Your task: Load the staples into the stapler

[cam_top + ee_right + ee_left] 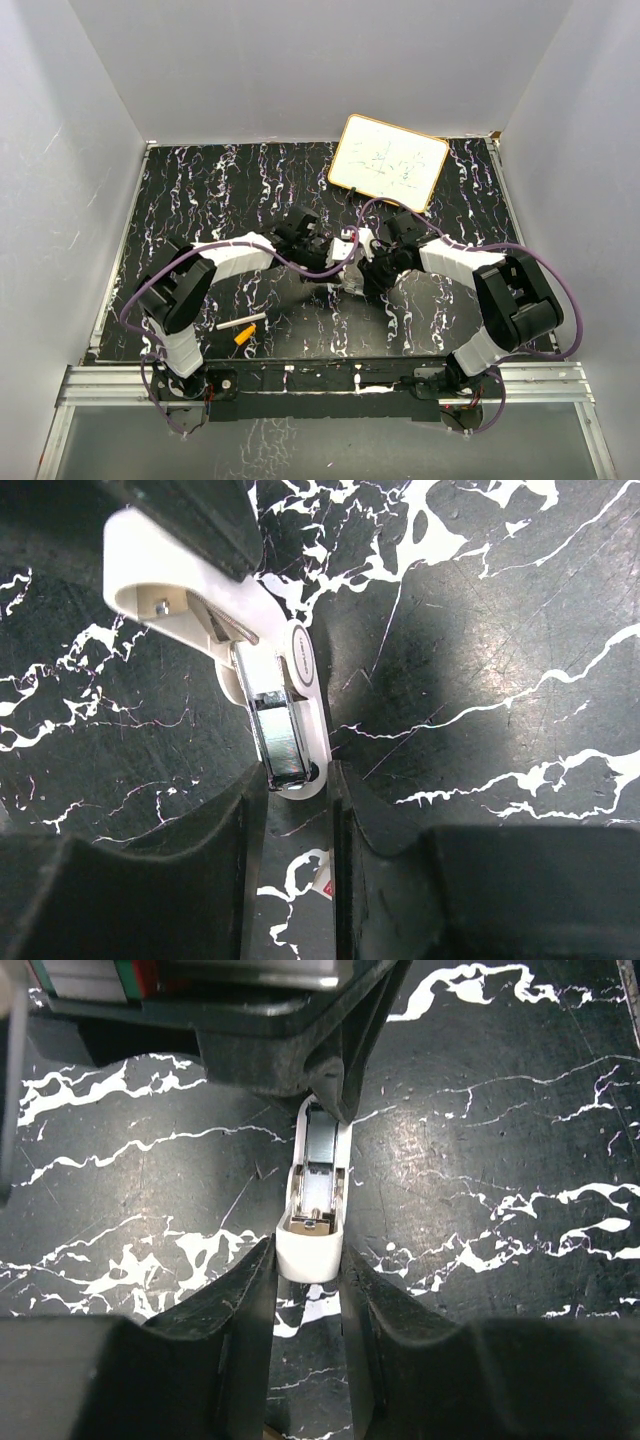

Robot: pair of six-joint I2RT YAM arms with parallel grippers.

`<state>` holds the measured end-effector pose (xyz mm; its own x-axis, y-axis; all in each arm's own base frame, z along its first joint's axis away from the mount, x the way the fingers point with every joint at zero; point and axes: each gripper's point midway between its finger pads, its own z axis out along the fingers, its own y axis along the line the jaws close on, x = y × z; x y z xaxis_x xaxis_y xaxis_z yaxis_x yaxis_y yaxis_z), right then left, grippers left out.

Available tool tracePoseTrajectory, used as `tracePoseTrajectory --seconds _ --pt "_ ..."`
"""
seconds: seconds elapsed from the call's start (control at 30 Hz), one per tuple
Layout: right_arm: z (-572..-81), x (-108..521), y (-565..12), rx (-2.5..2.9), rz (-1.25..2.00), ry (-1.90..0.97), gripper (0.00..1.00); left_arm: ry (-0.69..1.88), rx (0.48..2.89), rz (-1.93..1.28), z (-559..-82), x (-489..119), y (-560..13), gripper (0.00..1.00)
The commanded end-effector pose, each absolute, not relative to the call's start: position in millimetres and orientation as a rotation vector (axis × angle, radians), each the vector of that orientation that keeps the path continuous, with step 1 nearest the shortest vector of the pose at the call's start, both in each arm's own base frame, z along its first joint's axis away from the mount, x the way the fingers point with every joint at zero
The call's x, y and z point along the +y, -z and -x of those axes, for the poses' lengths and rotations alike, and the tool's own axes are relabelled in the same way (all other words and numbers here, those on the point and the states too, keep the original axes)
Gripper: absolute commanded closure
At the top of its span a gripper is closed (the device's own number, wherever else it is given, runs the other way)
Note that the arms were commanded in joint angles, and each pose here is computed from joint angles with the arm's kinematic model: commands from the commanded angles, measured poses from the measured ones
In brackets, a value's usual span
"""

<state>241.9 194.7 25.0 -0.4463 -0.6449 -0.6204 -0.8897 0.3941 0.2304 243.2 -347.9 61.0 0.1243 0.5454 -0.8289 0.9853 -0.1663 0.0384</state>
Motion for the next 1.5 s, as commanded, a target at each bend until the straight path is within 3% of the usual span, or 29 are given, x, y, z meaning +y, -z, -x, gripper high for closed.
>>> tracePoseTrajectory --seconds 0.0,0.8,1.47 --pt "-257.0 200.1 -21.6 2.185 1.304 -0.717 0.76 0.937 1.394 -1.782 -231.1 -361.7 -82.0 0.75" --pt "-259.6 202.6 -35.8 2.127 1.304 -0.723 0.79 0.936 1.473 -1.776 -227.2 -383.2 -55.7 0.79" --pt "-250.3 202.7 -65.4 2.04 1.337 -0.861 0.52 0.927 1.556 -1.724 -247.2 -398.5 -40.9 0.82"
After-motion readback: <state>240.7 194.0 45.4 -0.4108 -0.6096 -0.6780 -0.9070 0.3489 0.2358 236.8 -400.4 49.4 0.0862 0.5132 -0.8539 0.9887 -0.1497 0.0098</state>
